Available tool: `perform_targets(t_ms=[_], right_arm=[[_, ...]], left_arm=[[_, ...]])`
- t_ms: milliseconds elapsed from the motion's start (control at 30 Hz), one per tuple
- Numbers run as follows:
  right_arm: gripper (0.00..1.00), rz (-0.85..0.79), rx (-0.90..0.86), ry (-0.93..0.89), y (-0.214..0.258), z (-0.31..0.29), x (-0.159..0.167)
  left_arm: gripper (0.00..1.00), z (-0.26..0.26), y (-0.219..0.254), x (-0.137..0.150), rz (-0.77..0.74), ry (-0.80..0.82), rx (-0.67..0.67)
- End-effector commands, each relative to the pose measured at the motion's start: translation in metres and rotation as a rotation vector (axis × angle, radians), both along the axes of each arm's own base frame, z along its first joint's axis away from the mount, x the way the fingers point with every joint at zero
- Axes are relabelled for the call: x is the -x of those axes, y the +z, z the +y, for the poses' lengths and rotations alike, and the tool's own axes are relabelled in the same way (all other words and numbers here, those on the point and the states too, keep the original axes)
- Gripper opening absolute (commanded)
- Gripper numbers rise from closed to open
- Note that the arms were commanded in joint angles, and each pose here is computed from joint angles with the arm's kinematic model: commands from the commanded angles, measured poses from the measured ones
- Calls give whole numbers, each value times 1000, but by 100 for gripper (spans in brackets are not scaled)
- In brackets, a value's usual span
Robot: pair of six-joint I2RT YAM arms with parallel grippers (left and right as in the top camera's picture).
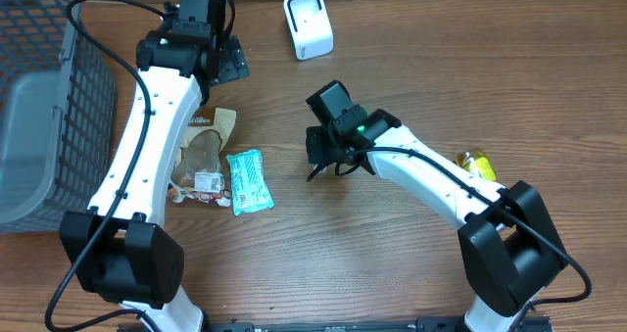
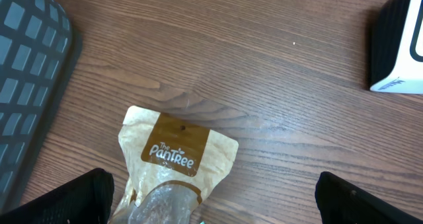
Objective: Scan the item barcode
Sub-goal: 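Lower the right gripper over the small teal pack beside the jar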
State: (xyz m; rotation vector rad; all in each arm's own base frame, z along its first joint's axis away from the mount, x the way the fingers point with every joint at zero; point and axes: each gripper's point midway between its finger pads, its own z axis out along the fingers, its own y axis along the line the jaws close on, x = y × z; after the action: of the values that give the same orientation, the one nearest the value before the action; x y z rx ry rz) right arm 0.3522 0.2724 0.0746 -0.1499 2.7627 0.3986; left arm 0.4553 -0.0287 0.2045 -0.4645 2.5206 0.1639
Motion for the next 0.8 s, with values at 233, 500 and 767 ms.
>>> perform_targets(t_ms=[233, 500, 767], right_arm=[[4, -5, -3, -6, 1, -1, -1], [4, 0, 27, -17, -1, -8, 0], [4, 9, 123, -47, -7, -27, 4]], left_arm=[[99, 1, 12, -1, -31, -5, -15], [100, 1, 12, -1, -31, -5, -15], [99, 1, 12, -1, -31, -5, -15]])
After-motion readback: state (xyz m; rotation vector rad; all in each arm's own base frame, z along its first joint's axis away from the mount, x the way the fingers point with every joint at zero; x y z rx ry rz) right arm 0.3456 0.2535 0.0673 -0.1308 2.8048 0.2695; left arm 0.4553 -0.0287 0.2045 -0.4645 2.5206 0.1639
